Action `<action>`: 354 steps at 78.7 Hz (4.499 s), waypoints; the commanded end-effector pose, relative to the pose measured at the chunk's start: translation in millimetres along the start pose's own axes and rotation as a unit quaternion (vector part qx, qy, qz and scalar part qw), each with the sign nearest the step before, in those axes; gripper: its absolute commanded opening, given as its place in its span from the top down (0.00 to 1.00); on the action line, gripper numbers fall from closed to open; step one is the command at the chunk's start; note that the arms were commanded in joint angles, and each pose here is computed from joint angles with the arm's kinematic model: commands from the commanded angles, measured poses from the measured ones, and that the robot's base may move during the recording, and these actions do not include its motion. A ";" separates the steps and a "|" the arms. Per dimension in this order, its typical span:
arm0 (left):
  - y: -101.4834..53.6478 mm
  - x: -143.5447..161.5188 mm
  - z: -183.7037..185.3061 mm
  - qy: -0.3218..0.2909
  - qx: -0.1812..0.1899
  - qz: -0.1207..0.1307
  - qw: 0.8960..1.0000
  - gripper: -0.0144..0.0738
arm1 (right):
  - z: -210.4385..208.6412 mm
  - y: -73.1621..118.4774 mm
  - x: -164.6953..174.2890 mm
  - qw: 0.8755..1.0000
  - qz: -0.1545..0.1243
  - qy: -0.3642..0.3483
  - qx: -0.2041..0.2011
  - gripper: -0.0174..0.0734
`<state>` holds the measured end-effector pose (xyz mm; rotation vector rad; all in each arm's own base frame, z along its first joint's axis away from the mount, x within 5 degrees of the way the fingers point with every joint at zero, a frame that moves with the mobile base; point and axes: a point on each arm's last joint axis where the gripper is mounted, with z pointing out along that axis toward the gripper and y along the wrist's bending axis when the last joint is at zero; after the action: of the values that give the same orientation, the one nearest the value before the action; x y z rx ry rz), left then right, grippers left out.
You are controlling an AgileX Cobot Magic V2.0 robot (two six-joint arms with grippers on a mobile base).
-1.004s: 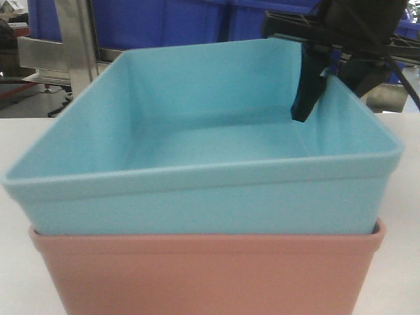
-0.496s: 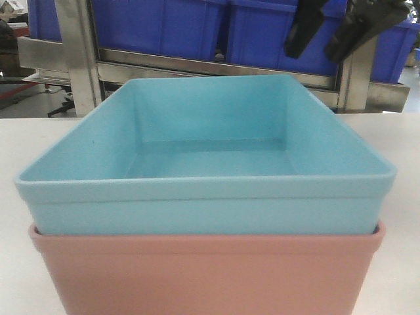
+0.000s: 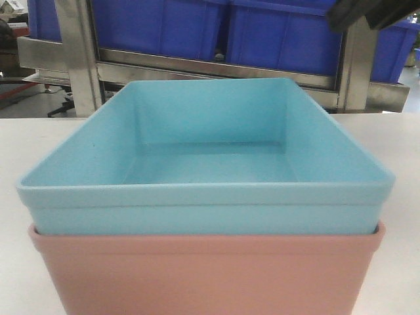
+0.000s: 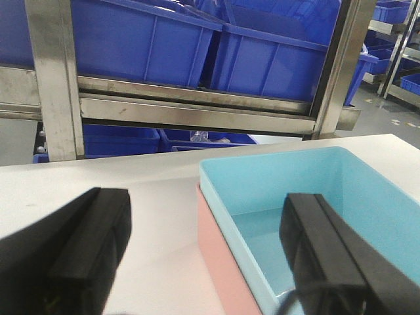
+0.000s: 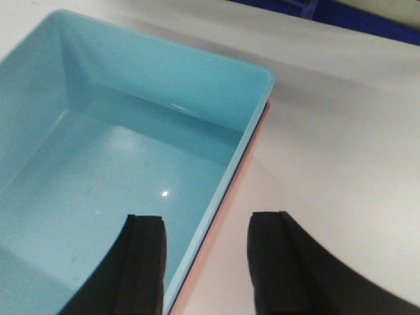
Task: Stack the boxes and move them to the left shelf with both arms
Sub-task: 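Move both grippers above the opposite walls of the stacked bins, then lower both grippers and pinch the stacked bin walls on each side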
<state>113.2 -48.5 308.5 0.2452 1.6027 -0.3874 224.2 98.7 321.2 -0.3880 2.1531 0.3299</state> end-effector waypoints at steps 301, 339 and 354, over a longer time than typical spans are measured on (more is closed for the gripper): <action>-53.9 40.9 231.3 0.572 -0.117 -0.123 0.802 0.54 | 123.8 41.1 -3.1 0.922 0.152 0.346 0.087 0.40; -54.3 41.9 228.2 0.587 -0.115 -0.111 0.794 0.54 | 125.4 40.1 -4.7 0.925 0.157 0.331 0.097 0.40; -54.3 41.9 228.2 0.587 -0.114 -0.110 0.794 0.54 | 124.8 37.5 -4.4 0.924 0.154 0.331 0.112 0.40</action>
<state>300.7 -191.6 239.7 0.0963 2.9771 -0.1414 304.0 182.7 234.7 -0.0149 2.9776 0.0944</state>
